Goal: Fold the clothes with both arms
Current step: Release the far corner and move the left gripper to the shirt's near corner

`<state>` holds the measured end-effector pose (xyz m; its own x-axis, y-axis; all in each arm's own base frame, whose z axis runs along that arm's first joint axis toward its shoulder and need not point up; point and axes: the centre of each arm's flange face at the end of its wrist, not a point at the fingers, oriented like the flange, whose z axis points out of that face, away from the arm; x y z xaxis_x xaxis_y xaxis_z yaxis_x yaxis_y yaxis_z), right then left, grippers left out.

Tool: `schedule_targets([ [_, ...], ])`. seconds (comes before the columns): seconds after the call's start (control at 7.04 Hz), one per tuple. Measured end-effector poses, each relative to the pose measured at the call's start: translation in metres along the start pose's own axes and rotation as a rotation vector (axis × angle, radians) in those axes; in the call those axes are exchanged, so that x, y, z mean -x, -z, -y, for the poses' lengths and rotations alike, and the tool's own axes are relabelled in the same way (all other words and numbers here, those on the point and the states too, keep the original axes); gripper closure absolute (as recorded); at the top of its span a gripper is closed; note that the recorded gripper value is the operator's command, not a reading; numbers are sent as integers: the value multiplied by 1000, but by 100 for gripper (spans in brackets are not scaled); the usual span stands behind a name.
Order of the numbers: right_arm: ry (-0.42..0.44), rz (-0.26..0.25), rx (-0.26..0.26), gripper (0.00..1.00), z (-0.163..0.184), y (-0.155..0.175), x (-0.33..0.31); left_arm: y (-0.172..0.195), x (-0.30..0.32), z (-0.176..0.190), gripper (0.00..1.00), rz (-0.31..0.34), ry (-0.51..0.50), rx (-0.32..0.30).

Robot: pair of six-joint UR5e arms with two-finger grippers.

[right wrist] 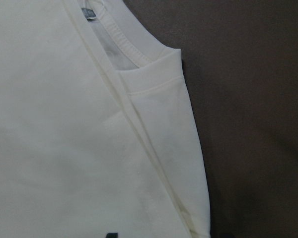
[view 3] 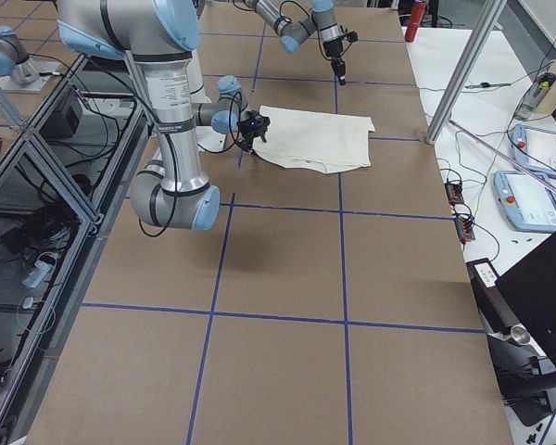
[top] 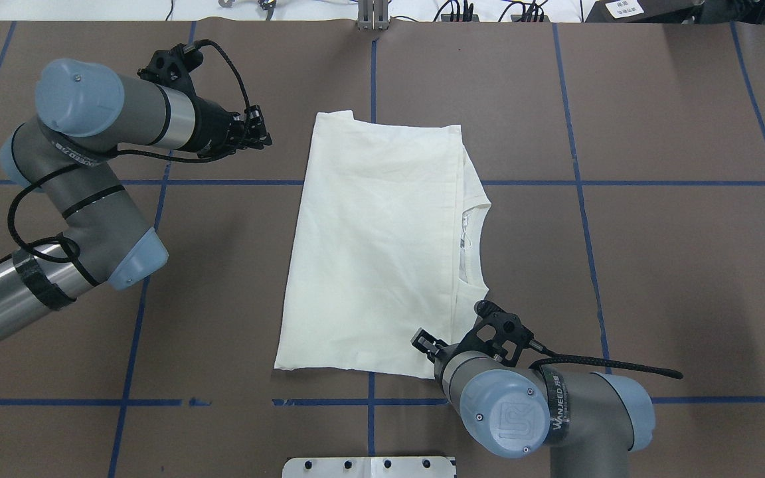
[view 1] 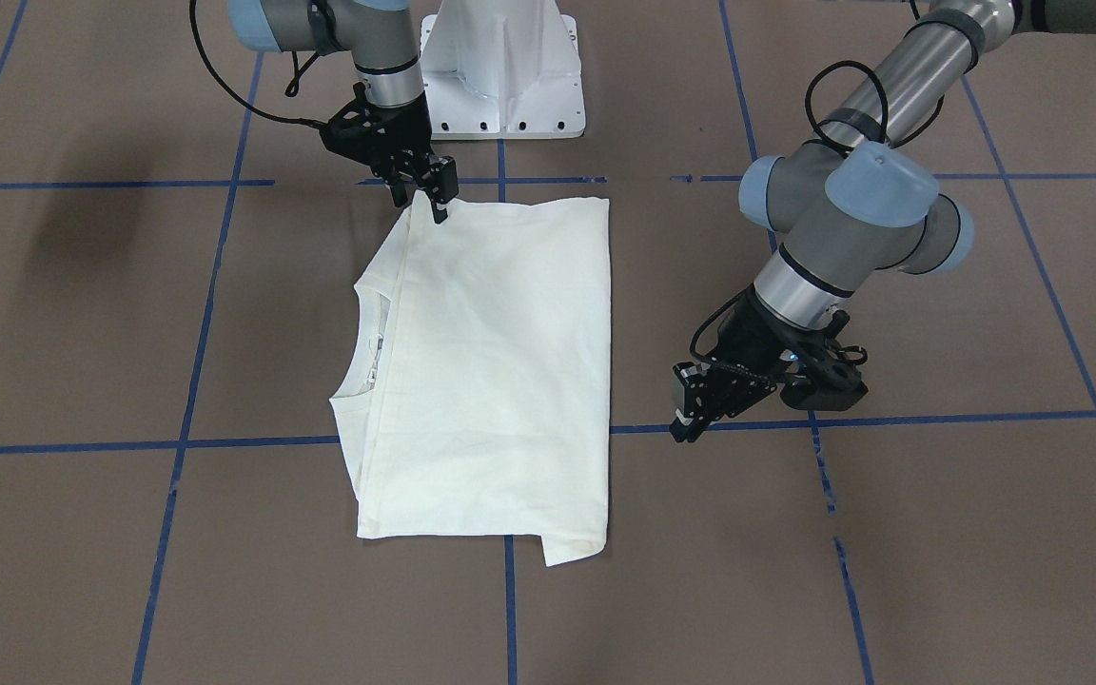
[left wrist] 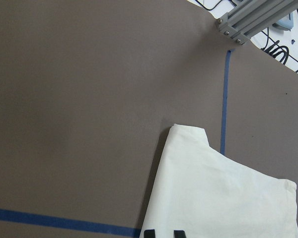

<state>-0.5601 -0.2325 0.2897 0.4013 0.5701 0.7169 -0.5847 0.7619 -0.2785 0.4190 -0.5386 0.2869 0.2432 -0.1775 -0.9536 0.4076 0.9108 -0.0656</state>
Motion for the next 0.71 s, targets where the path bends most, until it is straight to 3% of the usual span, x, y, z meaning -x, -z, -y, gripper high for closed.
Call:
schedule_targets([
  [0.14, 0, -2, -1, 100, 1, 0, -2, 3, 1, -24, 75, 1, 19, 18],
  [0.71, 0, -4, -2, 100, 5, 2, -6, 3, 13, -105, 71, 51, 118, 66],
])
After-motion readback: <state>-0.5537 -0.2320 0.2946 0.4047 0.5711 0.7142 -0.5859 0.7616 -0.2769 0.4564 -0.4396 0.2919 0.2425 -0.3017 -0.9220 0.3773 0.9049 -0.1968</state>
